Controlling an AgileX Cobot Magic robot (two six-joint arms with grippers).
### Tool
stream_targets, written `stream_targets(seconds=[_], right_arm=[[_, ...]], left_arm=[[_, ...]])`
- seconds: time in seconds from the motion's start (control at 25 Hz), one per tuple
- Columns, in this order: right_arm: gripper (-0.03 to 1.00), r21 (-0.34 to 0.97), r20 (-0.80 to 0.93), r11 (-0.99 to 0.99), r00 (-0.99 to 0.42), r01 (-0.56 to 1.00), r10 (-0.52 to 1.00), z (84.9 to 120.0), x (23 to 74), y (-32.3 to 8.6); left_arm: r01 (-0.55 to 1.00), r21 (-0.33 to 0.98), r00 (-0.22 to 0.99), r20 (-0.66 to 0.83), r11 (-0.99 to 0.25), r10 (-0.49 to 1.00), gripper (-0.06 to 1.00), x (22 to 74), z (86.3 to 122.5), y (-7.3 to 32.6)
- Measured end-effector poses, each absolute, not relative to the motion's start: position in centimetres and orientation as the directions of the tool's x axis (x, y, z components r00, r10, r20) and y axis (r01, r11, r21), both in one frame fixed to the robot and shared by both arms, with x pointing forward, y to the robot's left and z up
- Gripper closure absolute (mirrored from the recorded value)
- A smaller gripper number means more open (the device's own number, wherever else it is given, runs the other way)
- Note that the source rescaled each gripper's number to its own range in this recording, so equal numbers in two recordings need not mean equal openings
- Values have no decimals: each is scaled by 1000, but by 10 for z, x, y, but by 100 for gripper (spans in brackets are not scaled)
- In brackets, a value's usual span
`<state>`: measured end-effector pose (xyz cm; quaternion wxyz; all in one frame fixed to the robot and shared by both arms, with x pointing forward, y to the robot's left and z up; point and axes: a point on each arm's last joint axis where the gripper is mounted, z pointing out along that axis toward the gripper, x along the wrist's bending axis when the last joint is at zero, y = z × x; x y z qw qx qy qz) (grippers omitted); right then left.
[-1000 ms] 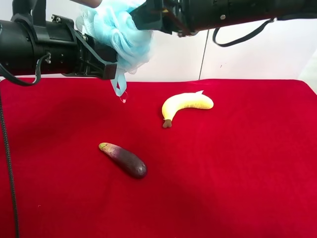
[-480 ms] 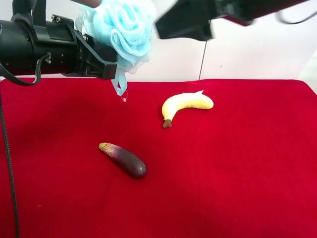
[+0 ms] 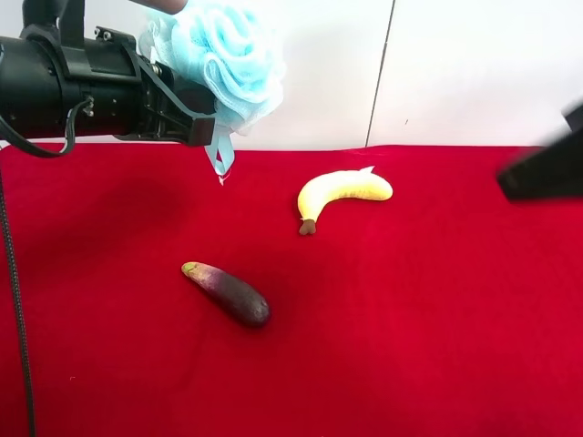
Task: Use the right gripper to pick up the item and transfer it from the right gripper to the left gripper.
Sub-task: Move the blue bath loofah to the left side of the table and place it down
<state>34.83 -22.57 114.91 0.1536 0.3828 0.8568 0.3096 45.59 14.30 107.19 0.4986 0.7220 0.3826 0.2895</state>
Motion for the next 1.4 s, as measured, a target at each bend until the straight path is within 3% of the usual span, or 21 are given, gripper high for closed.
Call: stream_targets(seconds=[0.32, 0.52, 0.92, 1.4], right_arm=[[-3, 660, 34, 423, -587, 621, 808, 1083, 283, -263], [-3, 745, 61, 328, -549, 580, 834, 1060, 251, -281], [-3, 873, 22, 212, -470, 440, 883, 1050, 231, -302], [-3, 879, 20, 201, -455, 431, 890, 1047, 236, -302]], left_arm=[[265, 941, 542, 36, -211, 840, 94, 456, 1072, 143], [265, 941, 543, 35, -211, 839, 94, 456, 1072, 143], [266, 941, 543, 34, -210, 839, 94, 456, 1072, 143], [266, 941, 543, 34, -210, 839, 94, 456, 1072, 143]])
